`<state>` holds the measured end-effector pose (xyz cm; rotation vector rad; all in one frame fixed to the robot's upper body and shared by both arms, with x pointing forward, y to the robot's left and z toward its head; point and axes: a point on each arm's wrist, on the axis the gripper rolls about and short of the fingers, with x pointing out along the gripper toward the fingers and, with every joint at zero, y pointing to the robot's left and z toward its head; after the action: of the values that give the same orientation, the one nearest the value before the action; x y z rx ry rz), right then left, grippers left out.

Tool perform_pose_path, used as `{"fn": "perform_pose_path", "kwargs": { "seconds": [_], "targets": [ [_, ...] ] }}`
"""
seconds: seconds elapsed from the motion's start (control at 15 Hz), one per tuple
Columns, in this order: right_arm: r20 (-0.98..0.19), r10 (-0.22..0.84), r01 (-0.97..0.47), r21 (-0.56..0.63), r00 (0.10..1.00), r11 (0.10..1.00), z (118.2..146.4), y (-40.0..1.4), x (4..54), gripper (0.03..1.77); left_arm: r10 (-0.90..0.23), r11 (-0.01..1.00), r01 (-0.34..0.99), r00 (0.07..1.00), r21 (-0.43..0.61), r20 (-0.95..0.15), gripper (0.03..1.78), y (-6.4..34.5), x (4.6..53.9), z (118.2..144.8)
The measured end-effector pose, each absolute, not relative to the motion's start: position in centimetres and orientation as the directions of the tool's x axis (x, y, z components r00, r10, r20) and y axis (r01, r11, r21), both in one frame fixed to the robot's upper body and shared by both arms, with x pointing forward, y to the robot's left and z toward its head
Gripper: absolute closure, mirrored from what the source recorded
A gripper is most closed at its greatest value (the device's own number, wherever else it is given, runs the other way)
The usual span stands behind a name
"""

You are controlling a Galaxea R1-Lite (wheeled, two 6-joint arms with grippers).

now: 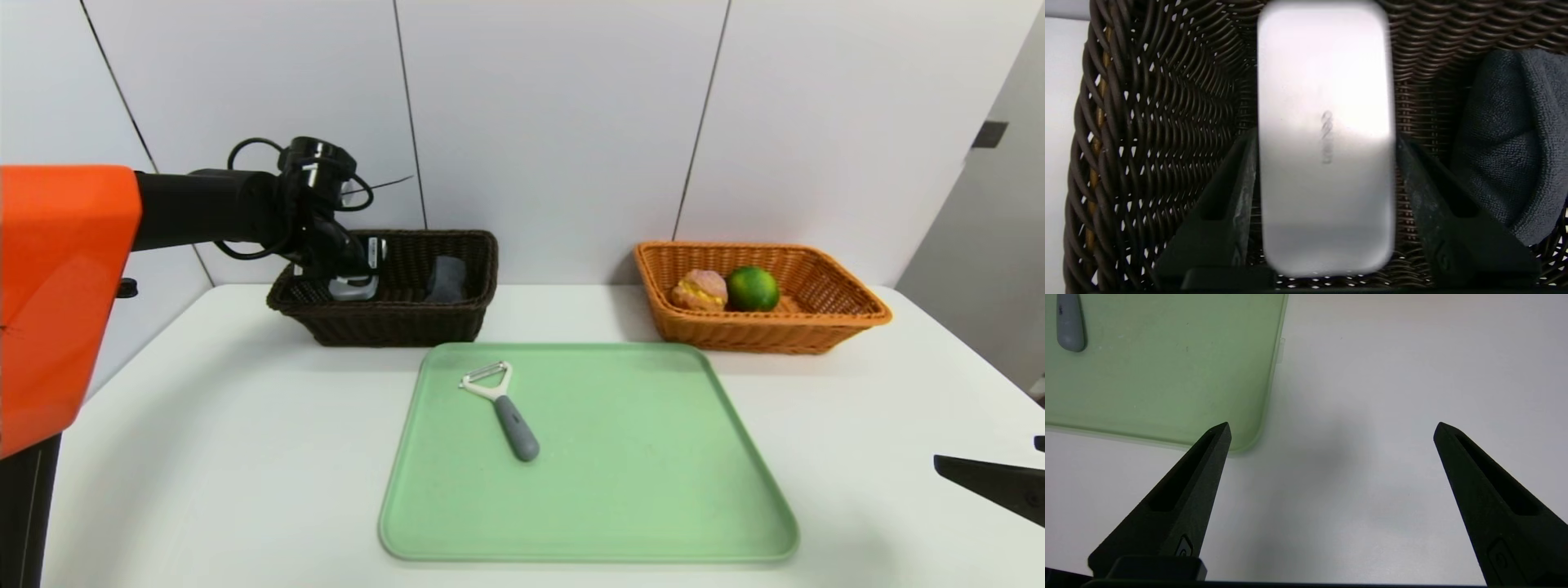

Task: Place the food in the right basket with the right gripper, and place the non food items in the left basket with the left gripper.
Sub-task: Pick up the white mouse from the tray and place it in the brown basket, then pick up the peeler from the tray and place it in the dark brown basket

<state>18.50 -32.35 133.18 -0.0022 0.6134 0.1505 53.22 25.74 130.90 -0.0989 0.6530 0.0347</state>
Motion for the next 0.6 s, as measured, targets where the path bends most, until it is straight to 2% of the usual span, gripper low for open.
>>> {"fn": "perform_pose_path", "kwargs": {
  "seconds": [0.4,0.6],
  "targets": [
    [-0.556,0.141,-0.141,0.042,0.819,0.989,133.3,-32.5,17.7,0.09,-0.002,0.994,-0.062,0.8,-0.086,-0.6,0.36,25.7,52.9,131.5],
    [-0.551,0.14,-0.14,0.041,0.823,0.989,133.1,-32.5,17.5,0.09,-0.058,0.994,0.003,0.852,-0.105,-0.521,0.28,23.6,50.1,135.9]
  ]
}}
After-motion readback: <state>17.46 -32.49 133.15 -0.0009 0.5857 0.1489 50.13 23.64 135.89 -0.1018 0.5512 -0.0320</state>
